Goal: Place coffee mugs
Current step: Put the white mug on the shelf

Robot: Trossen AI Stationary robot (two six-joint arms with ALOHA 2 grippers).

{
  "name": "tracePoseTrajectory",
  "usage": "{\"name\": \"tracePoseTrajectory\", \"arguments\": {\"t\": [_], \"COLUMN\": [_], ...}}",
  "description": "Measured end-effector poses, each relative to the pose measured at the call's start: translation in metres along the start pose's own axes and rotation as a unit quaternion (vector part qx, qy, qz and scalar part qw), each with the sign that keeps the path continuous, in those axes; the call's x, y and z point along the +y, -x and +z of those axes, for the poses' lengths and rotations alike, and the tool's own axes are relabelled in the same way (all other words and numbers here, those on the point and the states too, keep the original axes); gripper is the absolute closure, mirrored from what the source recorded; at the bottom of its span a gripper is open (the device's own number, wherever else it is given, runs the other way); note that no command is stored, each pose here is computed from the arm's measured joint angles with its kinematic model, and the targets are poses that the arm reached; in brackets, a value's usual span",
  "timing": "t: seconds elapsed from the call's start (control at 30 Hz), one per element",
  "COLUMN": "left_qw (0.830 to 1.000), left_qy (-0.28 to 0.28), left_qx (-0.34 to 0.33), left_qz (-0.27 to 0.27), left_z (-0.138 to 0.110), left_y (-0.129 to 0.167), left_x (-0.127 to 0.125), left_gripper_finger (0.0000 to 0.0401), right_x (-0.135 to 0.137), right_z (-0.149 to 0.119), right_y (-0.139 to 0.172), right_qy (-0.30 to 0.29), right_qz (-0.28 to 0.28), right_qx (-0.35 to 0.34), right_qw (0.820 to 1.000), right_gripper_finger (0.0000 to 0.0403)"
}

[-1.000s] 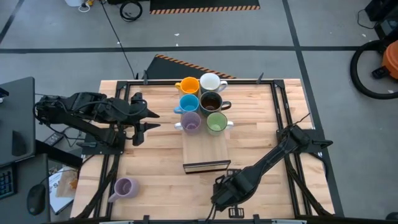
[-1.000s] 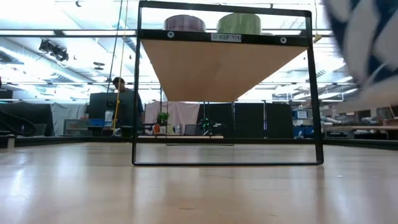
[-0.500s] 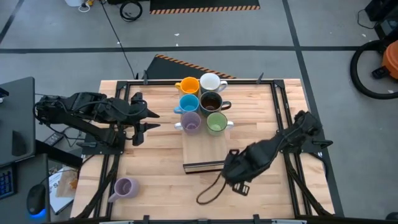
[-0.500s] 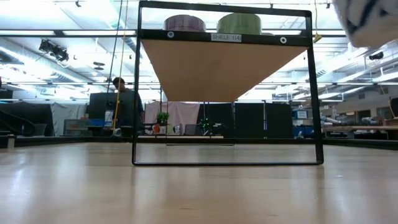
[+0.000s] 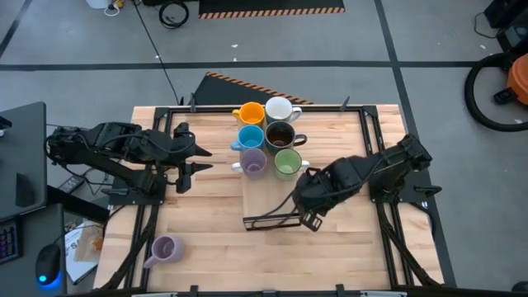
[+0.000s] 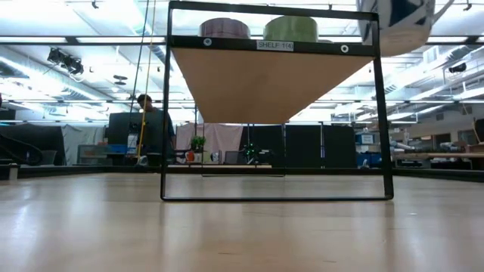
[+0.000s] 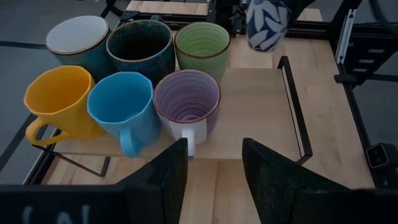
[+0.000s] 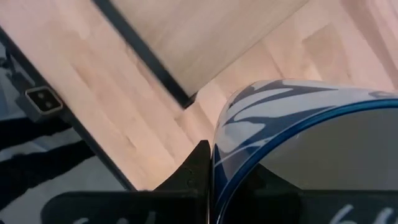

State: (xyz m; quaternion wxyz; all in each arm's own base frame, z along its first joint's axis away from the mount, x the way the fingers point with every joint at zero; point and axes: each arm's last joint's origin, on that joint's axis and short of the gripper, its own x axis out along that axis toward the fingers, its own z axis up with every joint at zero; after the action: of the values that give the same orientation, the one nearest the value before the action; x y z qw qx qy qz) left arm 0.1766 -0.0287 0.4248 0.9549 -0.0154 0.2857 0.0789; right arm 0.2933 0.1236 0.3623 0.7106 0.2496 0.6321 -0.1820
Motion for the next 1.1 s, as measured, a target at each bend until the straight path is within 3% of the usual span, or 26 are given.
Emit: {"name": "tracePoseTrajectory", "arguments": {"t": [0.17,0.4,0.93,1.1], "left_qw": [1.000,1.000,1.000,1.000], "left_qy": [0.000,-0.001,-0.006,-0.006], "left_qx": [0.000,0.000,0.000,0.000], "left_qz": [0.000,0.000,0.001,0.001], "left_z": [0.000,0.000,0.000,0.000], "left_y": [0.000,0.000,0.000,0.000], "left_x": [0.000,0.000,0.000,0.000], "left_gripper_finger": [0.0241,0.0241,0.0241,0.0241], "right_x": [-0.007,-0.010,0.004,0.005], "right_z": [0.011,0.018,0.039,0.040], "right_y": [0.001,0.000,0.003,0.001], "right_qy": [-0.010,0.035,0.106,0.111], "right_qz": [-0.002,-0.008,0.068,0.066], "right_qx": [-0.006,-0.026,-0.116,-0.118], "right_qw": [1.000,0.999,0.985,0.985], "right_gripper_finger": [0.0372,0.0373,0.0373,0.0373]}}
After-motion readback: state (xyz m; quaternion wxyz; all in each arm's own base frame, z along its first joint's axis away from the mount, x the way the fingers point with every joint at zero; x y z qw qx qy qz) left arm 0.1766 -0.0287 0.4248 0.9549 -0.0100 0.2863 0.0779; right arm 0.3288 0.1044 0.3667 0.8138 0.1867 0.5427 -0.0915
